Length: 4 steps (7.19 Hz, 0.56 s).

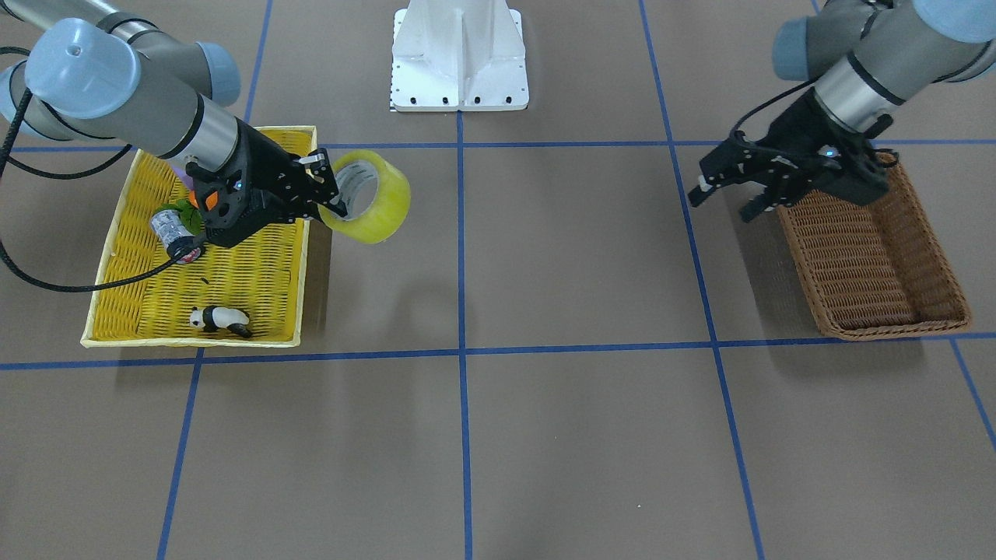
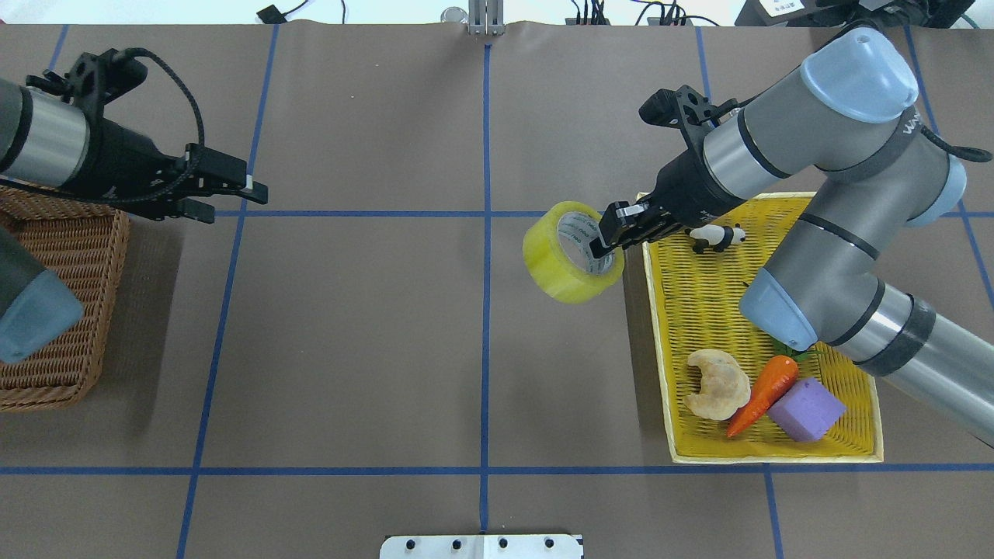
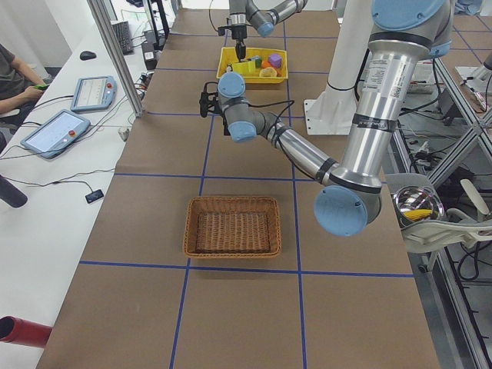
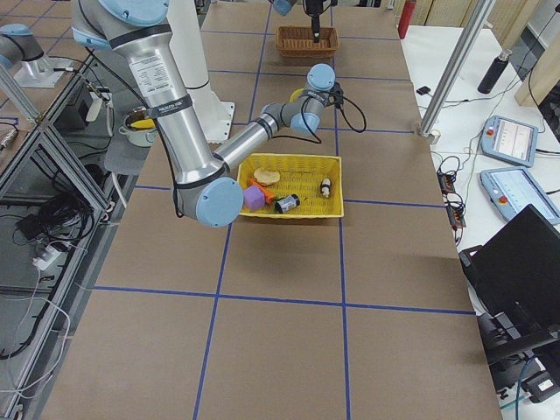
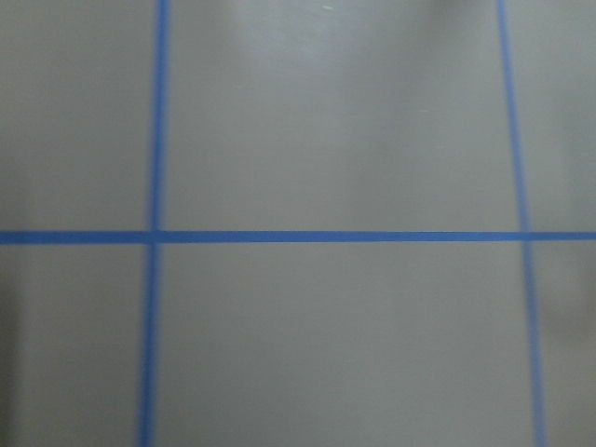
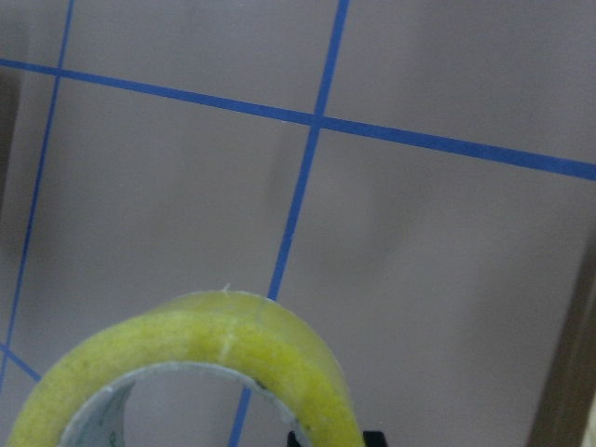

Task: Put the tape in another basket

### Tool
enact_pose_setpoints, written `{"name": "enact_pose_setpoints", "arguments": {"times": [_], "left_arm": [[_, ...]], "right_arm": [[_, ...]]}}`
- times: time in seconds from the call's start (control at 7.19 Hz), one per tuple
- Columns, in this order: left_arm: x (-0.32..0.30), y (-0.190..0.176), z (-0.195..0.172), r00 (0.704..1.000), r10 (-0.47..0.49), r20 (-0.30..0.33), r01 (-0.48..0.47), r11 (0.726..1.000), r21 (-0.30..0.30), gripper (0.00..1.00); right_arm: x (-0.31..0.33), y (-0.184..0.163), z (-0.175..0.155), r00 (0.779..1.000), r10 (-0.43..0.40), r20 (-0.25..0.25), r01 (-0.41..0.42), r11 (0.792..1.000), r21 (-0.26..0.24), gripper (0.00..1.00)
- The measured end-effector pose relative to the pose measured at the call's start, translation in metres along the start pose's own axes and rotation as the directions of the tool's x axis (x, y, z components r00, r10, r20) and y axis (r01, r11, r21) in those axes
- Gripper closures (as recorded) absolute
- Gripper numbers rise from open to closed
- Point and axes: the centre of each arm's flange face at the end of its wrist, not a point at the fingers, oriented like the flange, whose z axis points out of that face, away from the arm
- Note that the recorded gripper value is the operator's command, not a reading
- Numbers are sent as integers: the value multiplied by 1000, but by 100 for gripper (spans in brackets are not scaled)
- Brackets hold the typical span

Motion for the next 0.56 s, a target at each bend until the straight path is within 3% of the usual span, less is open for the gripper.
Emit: {"name": "enact_pose_setpoints", "arguments": {"times": [0.28,0.56], "left_arm": [[35,8,11,992,-58,-115,56,998,-21,2],[27,11,31,980,-31,-196,23,999,-40,2]], "right_arm": [[-19,5,1,997,-8,73,7,1000,23,100],[-23,12,10,984,2,178,-19,995,97,100]]}}
